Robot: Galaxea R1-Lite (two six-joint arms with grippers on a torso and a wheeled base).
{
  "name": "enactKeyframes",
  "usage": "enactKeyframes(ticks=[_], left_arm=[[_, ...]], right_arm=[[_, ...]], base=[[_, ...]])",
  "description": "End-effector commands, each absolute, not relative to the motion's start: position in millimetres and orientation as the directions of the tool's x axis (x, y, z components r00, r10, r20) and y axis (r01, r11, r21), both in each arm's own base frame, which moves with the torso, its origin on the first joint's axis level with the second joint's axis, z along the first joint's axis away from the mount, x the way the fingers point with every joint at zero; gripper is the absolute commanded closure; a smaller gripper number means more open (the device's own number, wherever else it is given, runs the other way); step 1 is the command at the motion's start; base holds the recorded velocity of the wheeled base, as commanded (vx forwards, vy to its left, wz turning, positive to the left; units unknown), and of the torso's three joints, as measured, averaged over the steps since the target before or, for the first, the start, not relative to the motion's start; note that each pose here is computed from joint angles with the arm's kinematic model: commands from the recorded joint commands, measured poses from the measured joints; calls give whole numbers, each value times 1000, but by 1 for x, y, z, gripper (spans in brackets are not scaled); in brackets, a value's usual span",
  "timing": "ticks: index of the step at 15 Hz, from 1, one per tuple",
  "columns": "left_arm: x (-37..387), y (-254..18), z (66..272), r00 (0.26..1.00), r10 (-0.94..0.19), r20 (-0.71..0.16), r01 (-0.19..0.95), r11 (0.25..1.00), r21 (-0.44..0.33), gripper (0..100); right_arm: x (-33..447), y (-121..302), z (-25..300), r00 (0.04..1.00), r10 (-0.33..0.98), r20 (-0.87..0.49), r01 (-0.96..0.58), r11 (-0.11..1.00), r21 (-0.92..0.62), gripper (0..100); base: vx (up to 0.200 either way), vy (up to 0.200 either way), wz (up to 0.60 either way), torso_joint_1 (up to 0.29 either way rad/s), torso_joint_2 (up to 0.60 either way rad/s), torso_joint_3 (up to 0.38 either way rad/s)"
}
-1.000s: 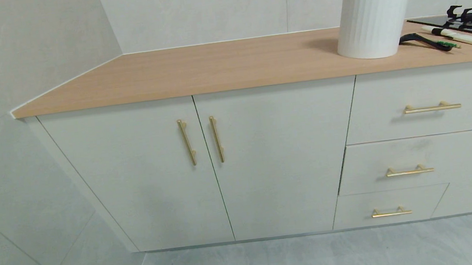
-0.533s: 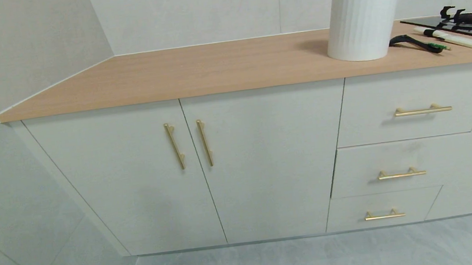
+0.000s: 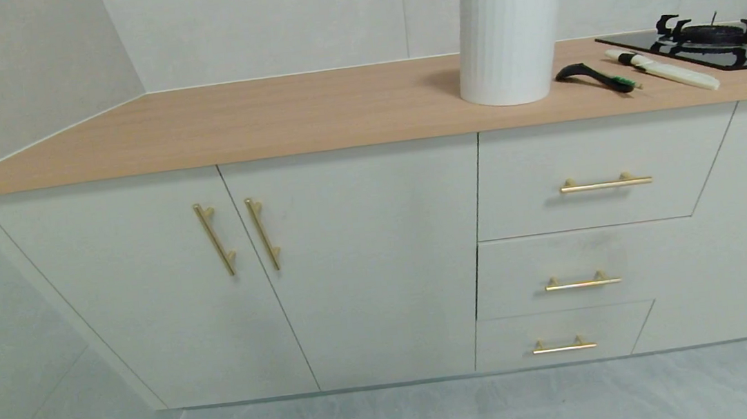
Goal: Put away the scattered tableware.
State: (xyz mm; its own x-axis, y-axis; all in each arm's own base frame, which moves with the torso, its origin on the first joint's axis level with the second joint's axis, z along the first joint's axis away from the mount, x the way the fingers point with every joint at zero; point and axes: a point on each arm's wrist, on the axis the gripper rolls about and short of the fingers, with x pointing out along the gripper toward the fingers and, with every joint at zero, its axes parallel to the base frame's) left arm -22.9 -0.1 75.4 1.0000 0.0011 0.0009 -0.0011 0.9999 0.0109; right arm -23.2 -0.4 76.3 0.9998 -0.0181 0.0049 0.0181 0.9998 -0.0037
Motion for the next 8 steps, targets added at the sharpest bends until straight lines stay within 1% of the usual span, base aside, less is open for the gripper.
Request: enactKeyframes(ticks=[1,2,6,8], left_arm=[[-23,0,75,1000,3,0,-3,1000,9,0],[-23,0,75,1000,3,0,-3,1000,9,0],[-23,0,75,1000,3,0,-3,1000,9,0],[-23,0,75,1000,3,0,-3,1000,9,0]], right_arm=[[-23,0,76,1000,-18,3,18,1000,-5,0],[-23,0,76,1000,-18,3,18,1000,-5,0],[-23,0,76,1000,-18,3,18,1000,-5,0],[-23,0,76,1000,-18,3,18,1000,-5,0]], base=[[0,-200,0,2,2,-2],[0,-200,0,2,7,7],[0,0,0,0,0,0],[200,0,0,2,0,7]])
